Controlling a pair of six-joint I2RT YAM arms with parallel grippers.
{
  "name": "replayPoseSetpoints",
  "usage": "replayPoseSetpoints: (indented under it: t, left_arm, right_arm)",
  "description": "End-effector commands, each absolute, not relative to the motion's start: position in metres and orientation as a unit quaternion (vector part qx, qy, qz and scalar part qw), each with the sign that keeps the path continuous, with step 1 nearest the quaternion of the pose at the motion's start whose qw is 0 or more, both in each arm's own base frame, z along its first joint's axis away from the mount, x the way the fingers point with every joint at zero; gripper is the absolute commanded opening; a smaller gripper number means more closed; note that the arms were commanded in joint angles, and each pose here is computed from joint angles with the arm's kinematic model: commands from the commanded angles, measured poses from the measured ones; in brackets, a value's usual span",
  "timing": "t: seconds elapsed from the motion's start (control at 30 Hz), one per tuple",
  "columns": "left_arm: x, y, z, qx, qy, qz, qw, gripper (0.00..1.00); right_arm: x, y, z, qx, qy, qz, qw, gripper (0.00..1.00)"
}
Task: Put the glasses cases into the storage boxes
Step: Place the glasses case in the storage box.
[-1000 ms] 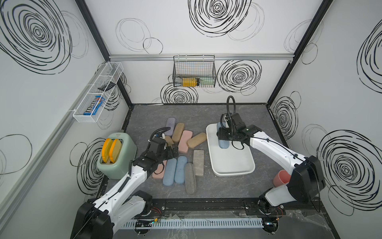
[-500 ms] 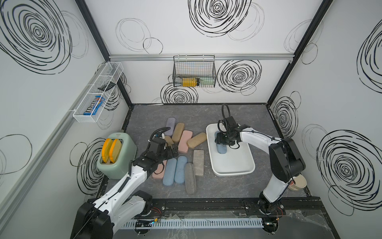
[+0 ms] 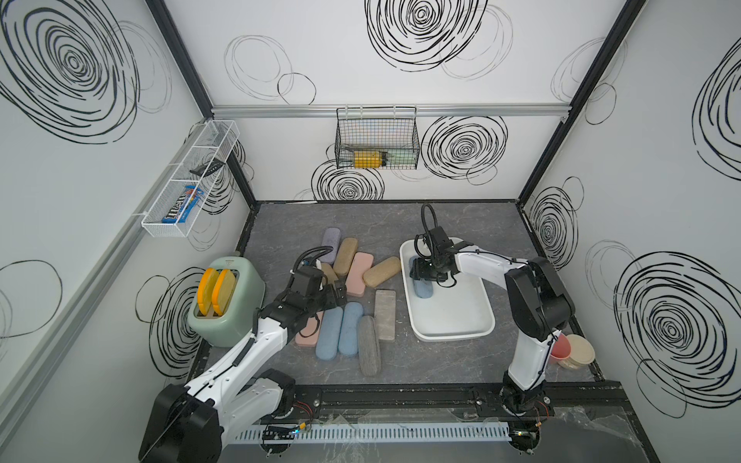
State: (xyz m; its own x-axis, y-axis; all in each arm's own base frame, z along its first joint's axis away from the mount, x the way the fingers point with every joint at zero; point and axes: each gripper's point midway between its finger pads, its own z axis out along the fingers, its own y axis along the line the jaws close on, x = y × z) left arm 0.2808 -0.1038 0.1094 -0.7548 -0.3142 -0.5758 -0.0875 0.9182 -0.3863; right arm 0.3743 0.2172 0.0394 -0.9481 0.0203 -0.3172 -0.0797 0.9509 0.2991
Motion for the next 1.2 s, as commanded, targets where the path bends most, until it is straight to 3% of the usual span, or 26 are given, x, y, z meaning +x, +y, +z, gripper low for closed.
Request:
replayPoseSetpoints:
  t: [0.0, 0.57, 0.83, 1.17]
  left_arm:
    - [0.285, -0.108, 0.117, -0.102, 0.918, -0.178, 0.339, 1.0]
    - [0.285, -0.11, 0.116, -0.101, 0.919, -0.18, 0.335, 1.0]
    - [0.284, -0.112, 0.114, -0.099, 0.921, -0.181, 0.331, 0.98]
    - [0.284, -0.112, 0.114, -0.098, 0.921, -0.18, 0.331, 0.97]
  right_arm:
    - [0.386, 0.227, 0.048, -0.014, 0.969, 0.173, 0.175, 0.5]
    - [0.393, 0.232, 0.039, 0.003, 0.969, 0.179, 0.168, 0.54]
    - [0.395, 0.235, 0.041, 0.007, 0.968, 0.185, 0.169, 0.62]
    - [0.392, 0.23, 0.081, -0.006, 0.962, 0.173, 0.21, 0.94]
